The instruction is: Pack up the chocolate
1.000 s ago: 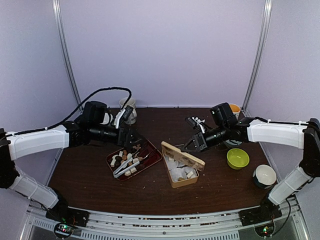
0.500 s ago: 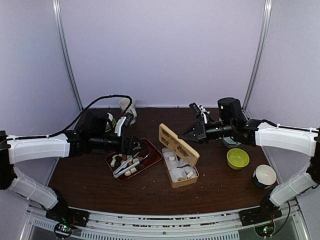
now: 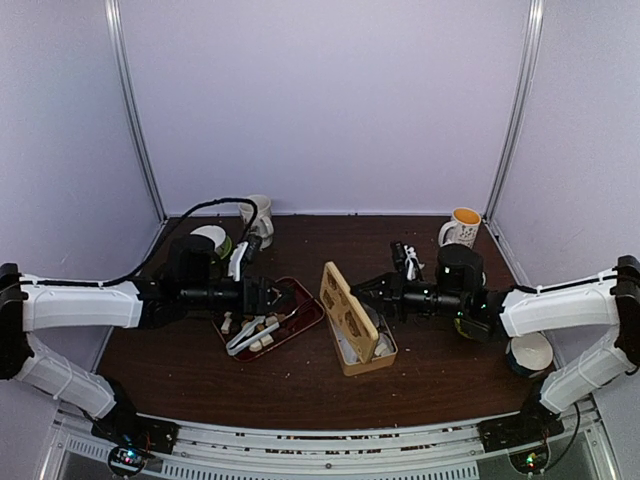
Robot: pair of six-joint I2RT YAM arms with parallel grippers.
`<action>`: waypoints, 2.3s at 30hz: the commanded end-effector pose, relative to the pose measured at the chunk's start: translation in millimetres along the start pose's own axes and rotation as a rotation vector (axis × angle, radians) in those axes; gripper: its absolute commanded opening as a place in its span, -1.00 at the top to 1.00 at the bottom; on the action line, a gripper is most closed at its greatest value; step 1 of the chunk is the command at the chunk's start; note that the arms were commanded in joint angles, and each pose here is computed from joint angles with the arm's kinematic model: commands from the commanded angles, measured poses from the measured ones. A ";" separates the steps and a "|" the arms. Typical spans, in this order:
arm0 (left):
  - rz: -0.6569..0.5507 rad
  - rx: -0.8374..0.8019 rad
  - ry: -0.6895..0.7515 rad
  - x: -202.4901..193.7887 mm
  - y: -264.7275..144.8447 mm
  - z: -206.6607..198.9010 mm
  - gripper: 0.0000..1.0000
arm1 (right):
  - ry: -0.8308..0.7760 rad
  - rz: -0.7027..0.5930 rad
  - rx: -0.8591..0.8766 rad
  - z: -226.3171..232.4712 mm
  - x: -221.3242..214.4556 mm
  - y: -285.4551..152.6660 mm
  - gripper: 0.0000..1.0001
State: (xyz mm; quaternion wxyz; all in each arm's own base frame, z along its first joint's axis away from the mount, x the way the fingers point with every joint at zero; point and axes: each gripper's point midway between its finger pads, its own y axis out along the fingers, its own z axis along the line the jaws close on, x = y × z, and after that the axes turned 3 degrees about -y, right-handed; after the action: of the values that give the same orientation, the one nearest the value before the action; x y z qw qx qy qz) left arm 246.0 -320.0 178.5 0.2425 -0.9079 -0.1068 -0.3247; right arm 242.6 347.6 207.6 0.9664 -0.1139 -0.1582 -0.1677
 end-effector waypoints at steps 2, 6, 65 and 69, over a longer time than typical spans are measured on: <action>-0.005 -0.021 -0.006 5.3 13.3 -3.8 -0.63 | 0.104 -0.213 0.049 -7.2 26.7 -11.8 1.00; 0.021 -0.036 -0.014 4.0 22.0 -6.4 -0.62 | 0.132 -0.225 0.030 -29.2 26.2 -17.3 1.00; 0.176 -0.019 -0.050 -10.3 71.9 -1.0 -0.58 | -0.242 0.194 -0.383 -145.6 33.6 -25.4 0.05; 0.178 -0.017 -0.049 -10.4 71.7 -0.8 -0.57 | -0.245 0.201 -0.385 -146.9 33.5 -23.7 0.18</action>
State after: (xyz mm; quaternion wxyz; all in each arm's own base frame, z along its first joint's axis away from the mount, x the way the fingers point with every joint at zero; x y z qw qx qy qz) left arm 258.2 -377.0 135.7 0.2680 -0.9251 -0.0236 -0.2679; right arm 296.3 274.3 82.5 0.9166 -0.3284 -0.2121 -0.0832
